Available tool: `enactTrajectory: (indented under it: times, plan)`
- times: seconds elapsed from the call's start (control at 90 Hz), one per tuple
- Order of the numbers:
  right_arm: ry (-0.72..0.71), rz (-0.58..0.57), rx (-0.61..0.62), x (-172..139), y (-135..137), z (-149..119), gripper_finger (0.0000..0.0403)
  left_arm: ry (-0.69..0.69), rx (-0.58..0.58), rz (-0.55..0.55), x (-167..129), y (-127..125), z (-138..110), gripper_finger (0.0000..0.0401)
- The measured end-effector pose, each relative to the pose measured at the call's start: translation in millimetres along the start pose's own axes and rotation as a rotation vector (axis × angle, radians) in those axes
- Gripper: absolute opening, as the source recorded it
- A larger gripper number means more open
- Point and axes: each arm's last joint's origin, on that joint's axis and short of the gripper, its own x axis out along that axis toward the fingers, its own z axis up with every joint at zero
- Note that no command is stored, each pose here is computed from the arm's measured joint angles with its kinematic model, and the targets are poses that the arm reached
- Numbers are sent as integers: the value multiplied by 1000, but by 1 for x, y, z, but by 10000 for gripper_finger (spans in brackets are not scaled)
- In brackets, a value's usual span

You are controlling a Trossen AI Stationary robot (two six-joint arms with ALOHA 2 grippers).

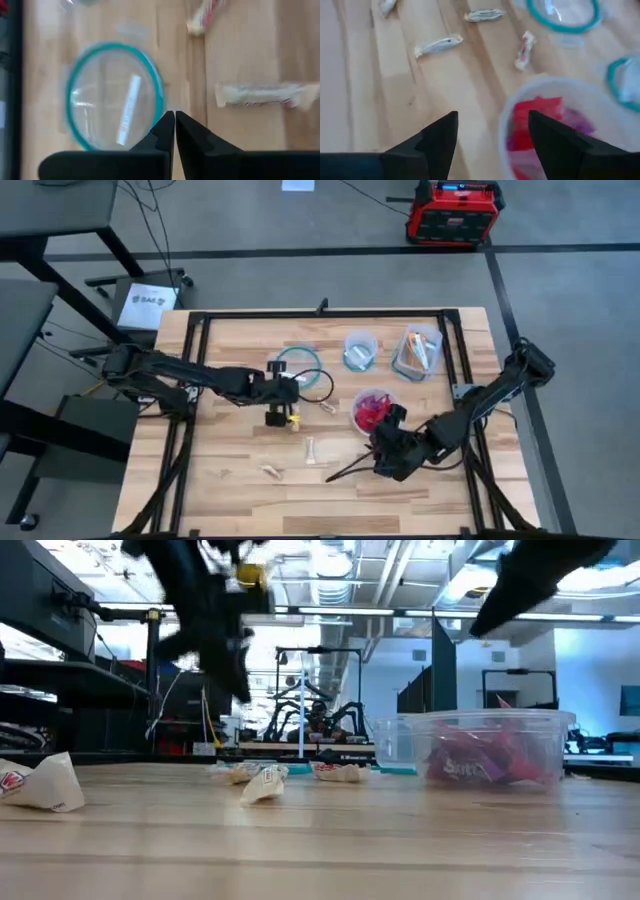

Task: Sort candy
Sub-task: Close the big round transparent bin

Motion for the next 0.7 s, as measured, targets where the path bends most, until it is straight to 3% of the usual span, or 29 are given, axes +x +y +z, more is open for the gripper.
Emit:
enactTrajectory:
  times: [0.122,0.289,0.567,0.7]
  plan:
    - [-8,-43,-11,-14,-10,5,217,-12,-38,4,-12,7,-1,0]
    - [-35,-88,9,-10,-13,0,216,-9,-66,8,-12,10,-2,8]
    - [-55,-65,137,19,-10,-34,216,209,36,11,18,26,-23,108]
    - [-114,-7,244,38,-9,-51,216,295,-4,-12,39,42,-43,144]
